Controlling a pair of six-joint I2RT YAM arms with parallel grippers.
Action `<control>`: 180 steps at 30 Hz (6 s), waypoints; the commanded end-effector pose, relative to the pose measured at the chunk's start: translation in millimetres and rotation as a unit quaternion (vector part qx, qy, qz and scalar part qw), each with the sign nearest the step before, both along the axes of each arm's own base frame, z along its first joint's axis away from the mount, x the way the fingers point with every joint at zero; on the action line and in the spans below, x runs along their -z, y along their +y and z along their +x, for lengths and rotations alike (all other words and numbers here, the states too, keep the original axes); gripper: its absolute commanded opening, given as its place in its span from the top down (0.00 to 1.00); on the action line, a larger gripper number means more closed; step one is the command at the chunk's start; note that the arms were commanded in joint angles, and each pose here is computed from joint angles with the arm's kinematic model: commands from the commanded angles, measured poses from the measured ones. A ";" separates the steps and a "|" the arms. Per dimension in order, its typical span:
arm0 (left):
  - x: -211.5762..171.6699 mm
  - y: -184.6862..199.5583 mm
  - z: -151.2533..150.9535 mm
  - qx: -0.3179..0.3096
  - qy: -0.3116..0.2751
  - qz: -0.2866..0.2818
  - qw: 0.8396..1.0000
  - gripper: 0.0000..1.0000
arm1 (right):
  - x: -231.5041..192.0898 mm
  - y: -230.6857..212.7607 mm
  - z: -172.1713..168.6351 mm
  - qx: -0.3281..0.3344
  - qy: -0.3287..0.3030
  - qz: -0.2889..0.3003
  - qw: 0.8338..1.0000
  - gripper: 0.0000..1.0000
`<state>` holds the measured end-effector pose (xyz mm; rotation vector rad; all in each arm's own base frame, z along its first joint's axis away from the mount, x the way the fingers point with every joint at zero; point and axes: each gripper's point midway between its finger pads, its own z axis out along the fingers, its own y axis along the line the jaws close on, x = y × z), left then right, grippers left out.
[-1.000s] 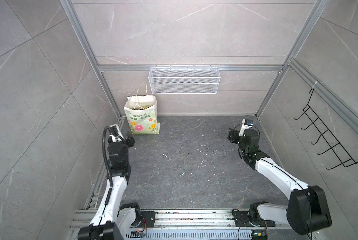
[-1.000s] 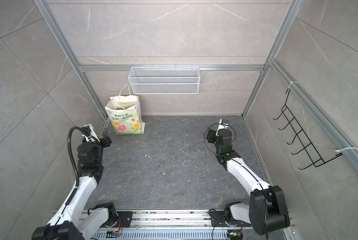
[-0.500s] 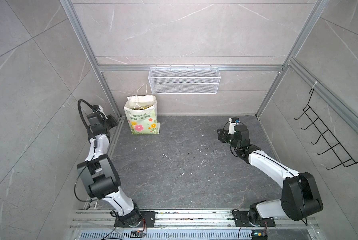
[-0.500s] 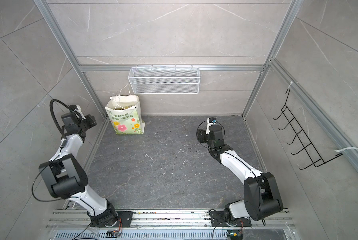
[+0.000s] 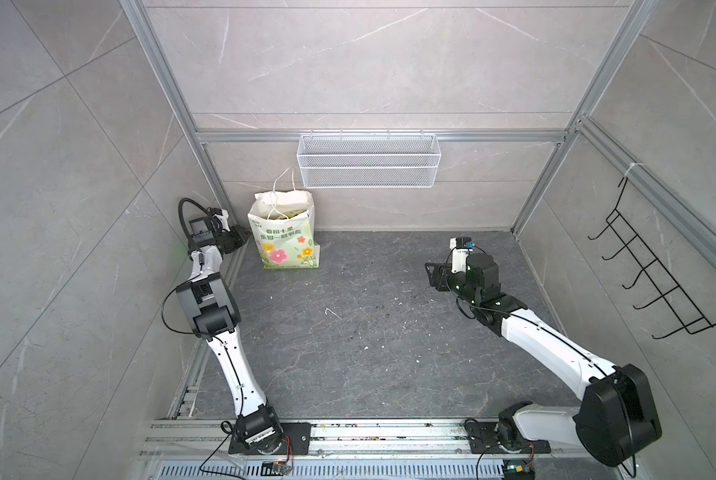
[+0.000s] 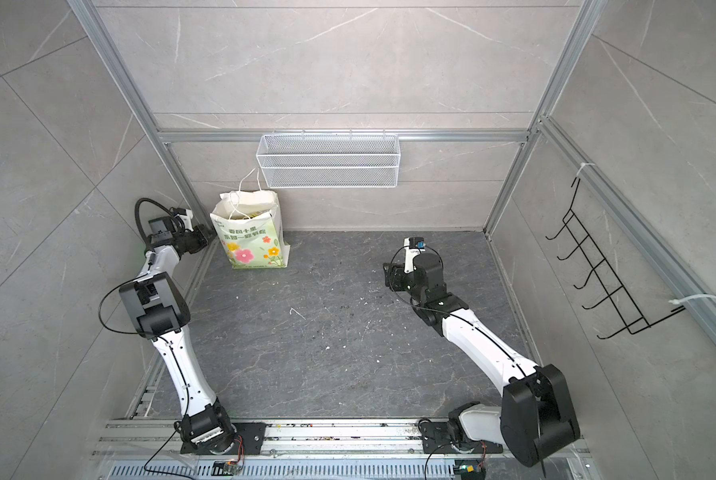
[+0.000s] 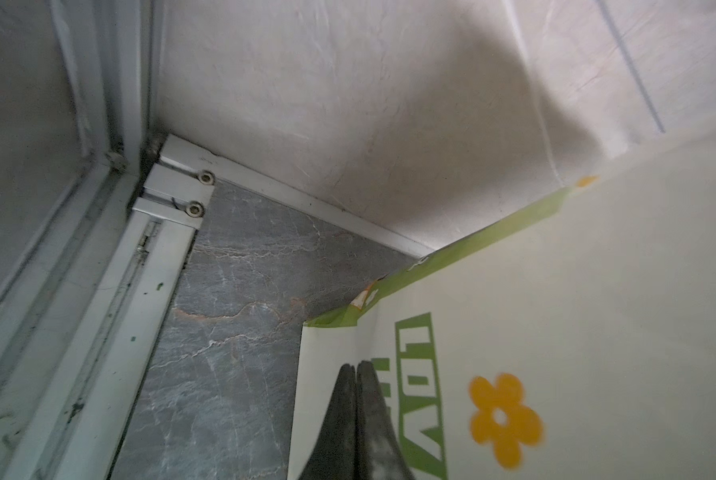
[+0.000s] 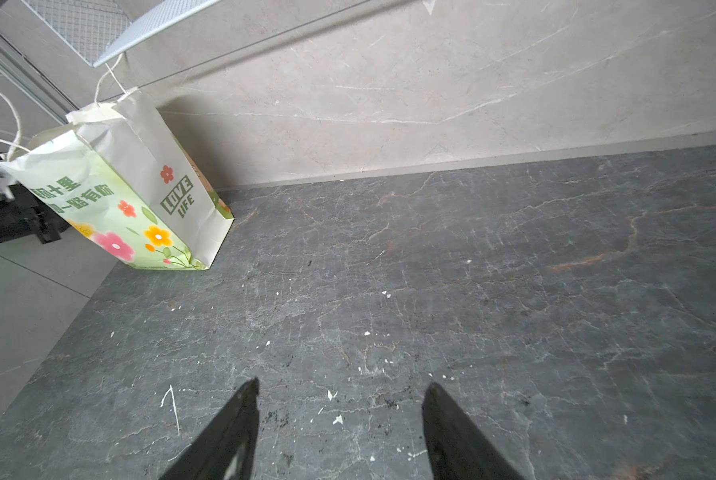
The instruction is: Take the snacks out of the paper bag
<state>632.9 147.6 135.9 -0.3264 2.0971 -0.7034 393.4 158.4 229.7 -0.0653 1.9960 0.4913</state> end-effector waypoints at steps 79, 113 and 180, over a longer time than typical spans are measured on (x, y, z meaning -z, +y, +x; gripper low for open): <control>36.5 -194.8 42.5 0.197 0.014 -0.168 0.966 1.00 | -32.2 36.2 18.0 -0.050 -0.040 0.097 0.993 0.31; -6.3 -408.7 -98.3 0.386 -0.013 -0.088 0.918 1.00 | 0.8 -37.1 85.6 0.075 -0.010 0.141 0.987 0.30; 48.5 -337.8 -233.6 0.206 0.013 -0.014 0.978 1.00 | 76.2 20.6 49.0 -0.038 0.128 0.018 0.991 0.35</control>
